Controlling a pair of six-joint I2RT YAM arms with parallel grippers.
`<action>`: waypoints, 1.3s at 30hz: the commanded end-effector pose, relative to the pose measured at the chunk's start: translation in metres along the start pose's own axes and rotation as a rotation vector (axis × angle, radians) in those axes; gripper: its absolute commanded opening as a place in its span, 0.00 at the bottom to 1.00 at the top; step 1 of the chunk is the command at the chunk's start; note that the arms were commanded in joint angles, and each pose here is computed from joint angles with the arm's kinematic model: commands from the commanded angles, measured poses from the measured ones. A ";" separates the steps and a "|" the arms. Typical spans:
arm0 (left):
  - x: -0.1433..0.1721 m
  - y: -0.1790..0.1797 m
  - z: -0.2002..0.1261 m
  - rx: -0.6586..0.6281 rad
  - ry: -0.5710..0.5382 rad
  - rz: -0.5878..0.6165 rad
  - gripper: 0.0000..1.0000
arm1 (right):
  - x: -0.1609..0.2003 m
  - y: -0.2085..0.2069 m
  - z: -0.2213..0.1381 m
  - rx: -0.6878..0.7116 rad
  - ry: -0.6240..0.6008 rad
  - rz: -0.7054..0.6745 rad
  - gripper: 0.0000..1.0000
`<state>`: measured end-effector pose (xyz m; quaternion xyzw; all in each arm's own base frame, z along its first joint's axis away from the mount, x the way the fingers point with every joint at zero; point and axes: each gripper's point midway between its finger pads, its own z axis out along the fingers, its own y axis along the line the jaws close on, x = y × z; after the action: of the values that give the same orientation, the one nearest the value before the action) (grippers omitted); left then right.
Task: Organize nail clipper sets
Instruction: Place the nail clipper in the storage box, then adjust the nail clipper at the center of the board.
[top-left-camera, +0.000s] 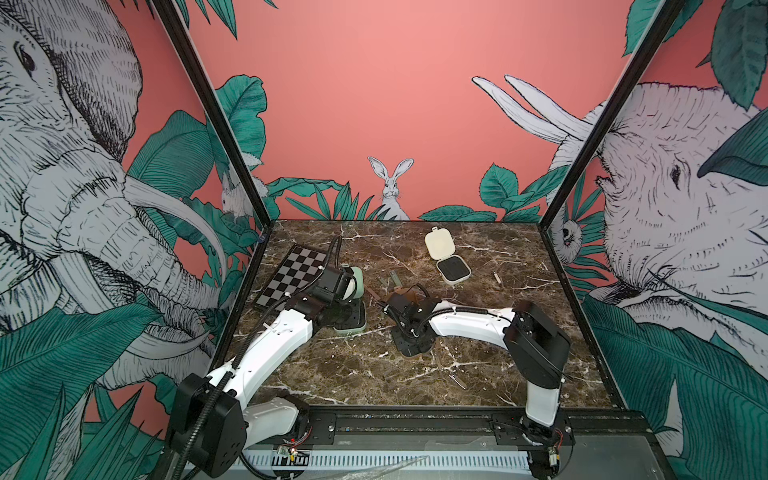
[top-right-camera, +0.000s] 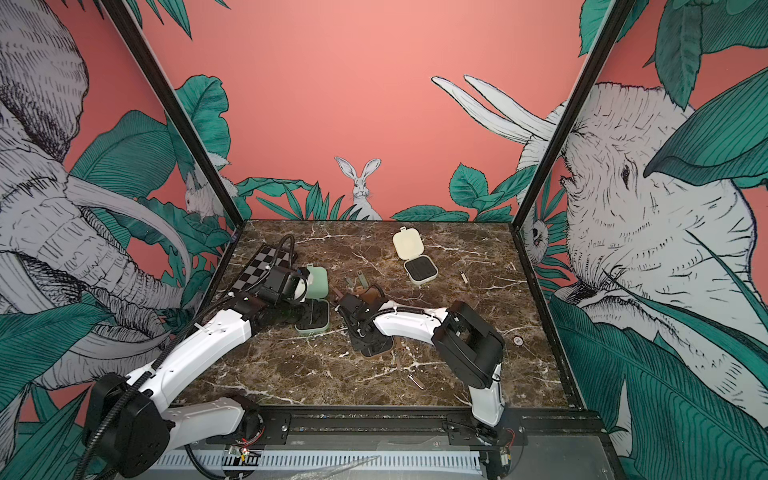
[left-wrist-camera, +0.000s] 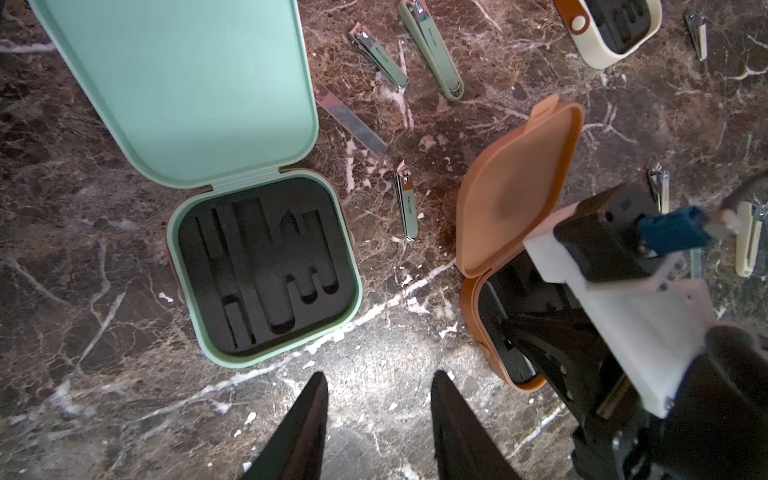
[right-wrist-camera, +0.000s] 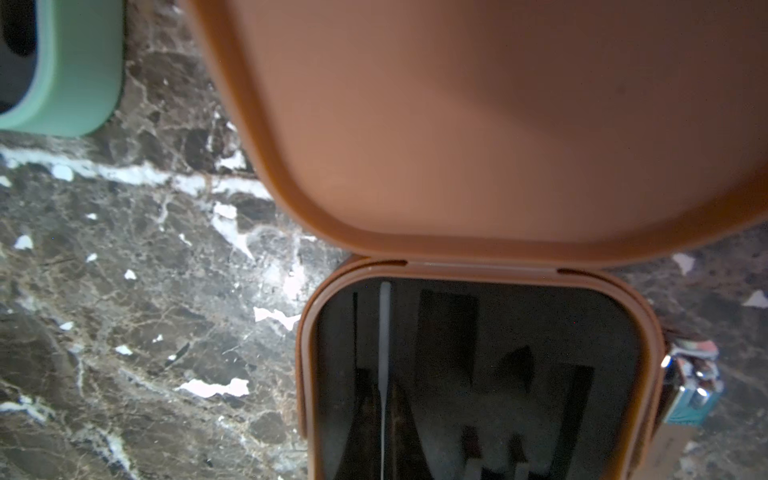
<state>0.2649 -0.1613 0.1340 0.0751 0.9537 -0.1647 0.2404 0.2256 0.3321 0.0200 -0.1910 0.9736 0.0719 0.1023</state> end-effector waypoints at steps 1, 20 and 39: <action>-0.001 0.002 -0.009 -0.015 -0.016 -0.007 0.44 | 0.062 -0.034 0.047 0.114 0.226 -0.004 0.00; -0.005 -0.006 -0.010 0.019 -0.015 -0.012 0.44 | -0.023 -0.066 -0.100 0.115 -0.122 0.007 0.49; -0.004 -0.013 -0.004 0.067 -0.015 -0.054 0.45 | 0.017 -0.110 -0.026 0.101 0.100 0.043 0.36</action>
<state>0.2649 -0.1715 0.1409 0.0599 0.9494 -0.1981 0.2363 0.2501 0.2166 0.0371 -0.1625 0.9840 0.0116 0.0727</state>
